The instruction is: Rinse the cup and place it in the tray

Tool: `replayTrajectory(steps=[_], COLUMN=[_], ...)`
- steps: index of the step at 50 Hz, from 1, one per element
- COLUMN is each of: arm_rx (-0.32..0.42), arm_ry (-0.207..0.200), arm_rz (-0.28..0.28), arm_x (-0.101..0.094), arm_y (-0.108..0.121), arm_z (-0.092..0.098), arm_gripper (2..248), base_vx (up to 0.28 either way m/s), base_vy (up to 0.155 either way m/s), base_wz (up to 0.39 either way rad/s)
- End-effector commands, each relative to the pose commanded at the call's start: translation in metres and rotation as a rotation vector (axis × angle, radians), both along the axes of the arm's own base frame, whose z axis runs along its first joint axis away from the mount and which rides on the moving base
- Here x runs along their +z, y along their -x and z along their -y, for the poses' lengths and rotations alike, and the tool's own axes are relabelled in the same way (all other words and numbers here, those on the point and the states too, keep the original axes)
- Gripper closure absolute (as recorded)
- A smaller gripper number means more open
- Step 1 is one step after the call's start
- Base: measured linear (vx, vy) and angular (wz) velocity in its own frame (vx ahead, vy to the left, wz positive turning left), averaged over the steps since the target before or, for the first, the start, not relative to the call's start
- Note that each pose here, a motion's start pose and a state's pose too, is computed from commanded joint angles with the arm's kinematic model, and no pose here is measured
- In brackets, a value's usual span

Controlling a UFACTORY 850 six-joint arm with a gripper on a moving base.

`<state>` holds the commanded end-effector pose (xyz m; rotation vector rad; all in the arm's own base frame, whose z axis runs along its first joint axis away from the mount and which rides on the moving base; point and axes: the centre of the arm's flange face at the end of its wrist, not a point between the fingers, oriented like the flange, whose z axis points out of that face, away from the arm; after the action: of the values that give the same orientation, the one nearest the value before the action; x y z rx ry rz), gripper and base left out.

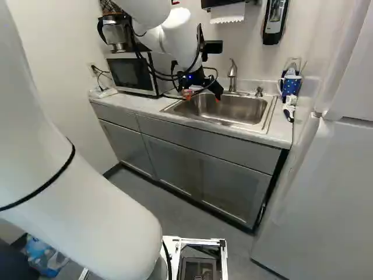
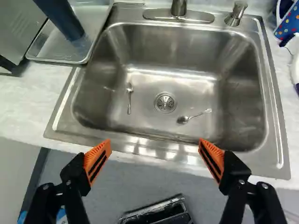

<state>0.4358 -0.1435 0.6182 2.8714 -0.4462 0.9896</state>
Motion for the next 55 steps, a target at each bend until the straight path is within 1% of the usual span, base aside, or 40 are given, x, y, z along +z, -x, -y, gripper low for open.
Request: replayTrajectory(steps=[18, 55], arm_rx=[0.000, 0.000], arm_ry=[0.000, 0.000], arm_rz=[0.000, 0.000], arm_x=[0.0000, 0.0000], arm_y=[0.0000, 0.0000], arm_z=[0.0000, 0.0000], arm_gripper=[3, 3], base_vx=[-0.074, -0.092], base_vy=[0.067, 0.071], base_wz=[-0.158, -0.281])
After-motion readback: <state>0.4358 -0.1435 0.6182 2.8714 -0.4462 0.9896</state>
